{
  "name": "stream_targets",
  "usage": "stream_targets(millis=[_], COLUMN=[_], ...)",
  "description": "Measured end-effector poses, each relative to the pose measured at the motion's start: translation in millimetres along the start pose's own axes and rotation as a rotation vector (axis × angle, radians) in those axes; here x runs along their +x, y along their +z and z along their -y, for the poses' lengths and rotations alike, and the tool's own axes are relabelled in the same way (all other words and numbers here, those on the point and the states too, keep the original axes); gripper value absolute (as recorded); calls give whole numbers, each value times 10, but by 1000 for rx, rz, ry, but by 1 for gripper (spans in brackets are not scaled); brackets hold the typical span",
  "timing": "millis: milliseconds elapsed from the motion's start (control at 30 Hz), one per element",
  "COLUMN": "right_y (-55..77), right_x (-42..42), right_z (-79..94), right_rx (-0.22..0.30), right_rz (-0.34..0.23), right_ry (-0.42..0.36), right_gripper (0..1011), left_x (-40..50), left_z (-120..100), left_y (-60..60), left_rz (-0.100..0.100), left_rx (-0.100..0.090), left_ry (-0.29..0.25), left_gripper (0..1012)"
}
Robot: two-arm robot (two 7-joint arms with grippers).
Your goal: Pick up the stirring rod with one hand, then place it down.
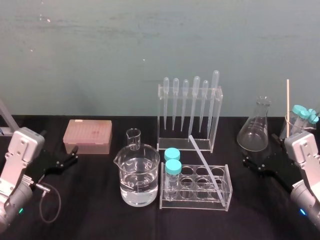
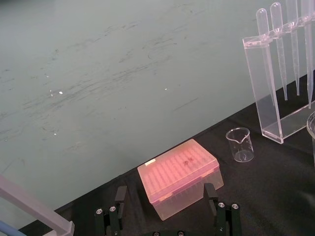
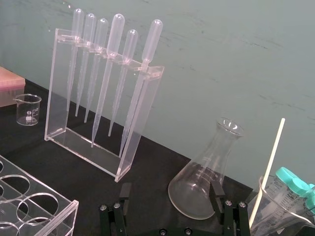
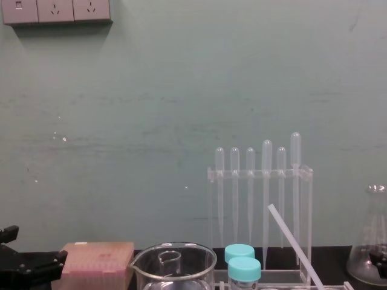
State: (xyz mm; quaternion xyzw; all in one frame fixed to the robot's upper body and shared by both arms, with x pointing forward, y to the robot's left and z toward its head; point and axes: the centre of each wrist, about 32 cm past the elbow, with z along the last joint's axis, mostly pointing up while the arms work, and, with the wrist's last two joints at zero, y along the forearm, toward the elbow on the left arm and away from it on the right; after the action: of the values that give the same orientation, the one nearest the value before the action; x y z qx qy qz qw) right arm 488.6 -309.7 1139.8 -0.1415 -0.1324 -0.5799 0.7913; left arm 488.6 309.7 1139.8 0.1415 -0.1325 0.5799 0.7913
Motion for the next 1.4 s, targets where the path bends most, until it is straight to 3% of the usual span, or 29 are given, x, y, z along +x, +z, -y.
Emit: stream_targets(millis=[1400], right_y=[1], right_x=[0], right_z=[0], right_rx=[0], right_rz=[0], right_ry=[0], right_gripper=[1003], left_x=[0], left_z=[0], left_y=[0], left_rz=[0], left_rx=[0], left_ry=[0], left_gripper=[1000])
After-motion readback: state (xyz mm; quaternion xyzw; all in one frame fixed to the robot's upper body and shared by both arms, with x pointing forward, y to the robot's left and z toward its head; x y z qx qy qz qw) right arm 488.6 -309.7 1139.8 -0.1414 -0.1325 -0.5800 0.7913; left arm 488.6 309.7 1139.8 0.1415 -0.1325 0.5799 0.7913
